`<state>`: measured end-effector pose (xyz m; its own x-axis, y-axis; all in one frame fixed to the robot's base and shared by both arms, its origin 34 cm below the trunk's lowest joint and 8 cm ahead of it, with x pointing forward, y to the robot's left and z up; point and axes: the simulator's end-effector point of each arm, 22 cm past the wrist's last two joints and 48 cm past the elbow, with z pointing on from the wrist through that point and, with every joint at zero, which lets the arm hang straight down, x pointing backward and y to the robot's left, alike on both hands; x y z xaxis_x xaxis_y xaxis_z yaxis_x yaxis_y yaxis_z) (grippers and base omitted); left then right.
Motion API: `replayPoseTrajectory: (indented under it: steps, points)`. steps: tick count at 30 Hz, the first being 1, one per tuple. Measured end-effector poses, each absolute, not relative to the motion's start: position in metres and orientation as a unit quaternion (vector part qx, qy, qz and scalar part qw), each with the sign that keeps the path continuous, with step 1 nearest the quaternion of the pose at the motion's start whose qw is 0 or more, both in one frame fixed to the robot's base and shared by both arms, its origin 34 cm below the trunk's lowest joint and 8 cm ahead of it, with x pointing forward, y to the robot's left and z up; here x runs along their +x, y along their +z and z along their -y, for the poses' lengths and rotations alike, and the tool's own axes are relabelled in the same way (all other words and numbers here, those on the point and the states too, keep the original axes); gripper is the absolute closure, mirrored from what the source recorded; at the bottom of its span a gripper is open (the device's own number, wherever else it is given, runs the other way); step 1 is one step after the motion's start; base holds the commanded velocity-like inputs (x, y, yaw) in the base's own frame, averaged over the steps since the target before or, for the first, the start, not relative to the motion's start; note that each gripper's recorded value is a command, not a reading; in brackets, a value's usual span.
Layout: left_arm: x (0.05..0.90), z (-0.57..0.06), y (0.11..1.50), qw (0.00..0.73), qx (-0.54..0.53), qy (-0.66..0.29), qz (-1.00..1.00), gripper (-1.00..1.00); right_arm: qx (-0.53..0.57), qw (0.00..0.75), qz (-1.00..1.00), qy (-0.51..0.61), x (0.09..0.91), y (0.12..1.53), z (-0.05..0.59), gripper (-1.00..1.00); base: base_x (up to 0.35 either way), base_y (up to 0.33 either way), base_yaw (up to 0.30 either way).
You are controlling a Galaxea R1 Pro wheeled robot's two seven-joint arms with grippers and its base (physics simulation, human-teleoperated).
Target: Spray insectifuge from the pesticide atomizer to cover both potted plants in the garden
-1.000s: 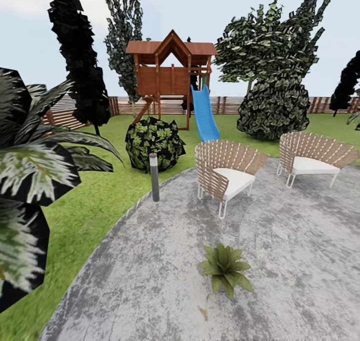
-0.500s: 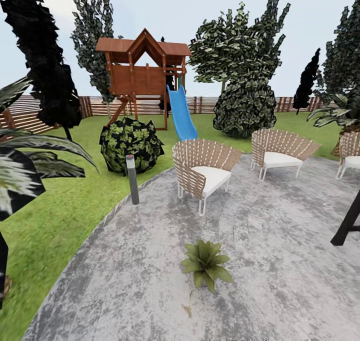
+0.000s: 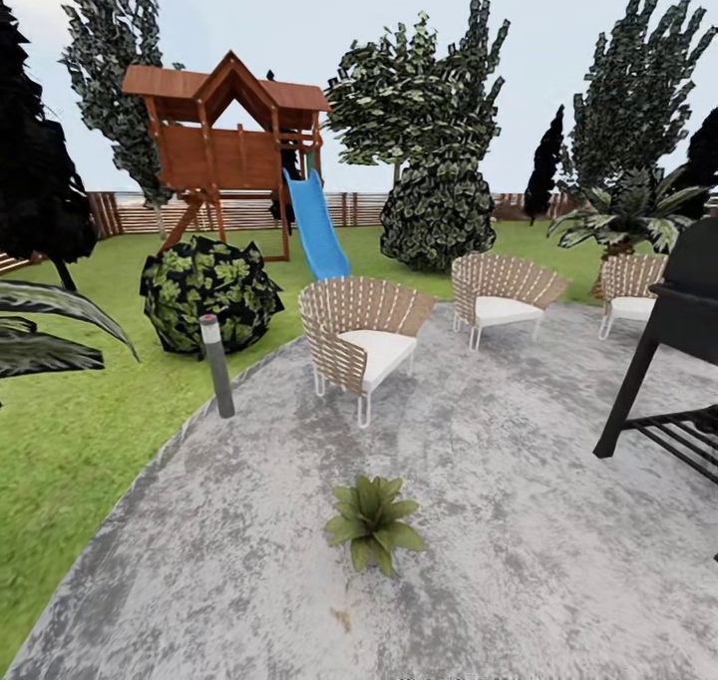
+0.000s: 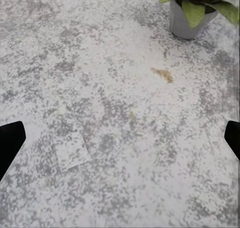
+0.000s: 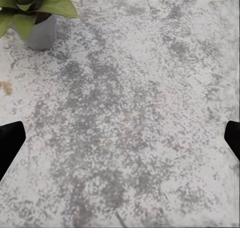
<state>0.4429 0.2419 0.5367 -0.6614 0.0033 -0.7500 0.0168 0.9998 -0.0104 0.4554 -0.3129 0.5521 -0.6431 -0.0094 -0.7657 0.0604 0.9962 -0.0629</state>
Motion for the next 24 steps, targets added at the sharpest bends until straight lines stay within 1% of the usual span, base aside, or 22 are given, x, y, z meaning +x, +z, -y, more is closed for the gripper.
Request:
replayPoseTrajectory:
  steps: [24]
  points:
    - [0.4424, -0.2419, 0.5364, 0.411, 0.006, -0.008, -0.912, -1.0, 0.014, 0.422, -0.905, -0.041, 0.4554, 0.5522, 0.3129, -1.0, 0.0, 0.0, -0.3]
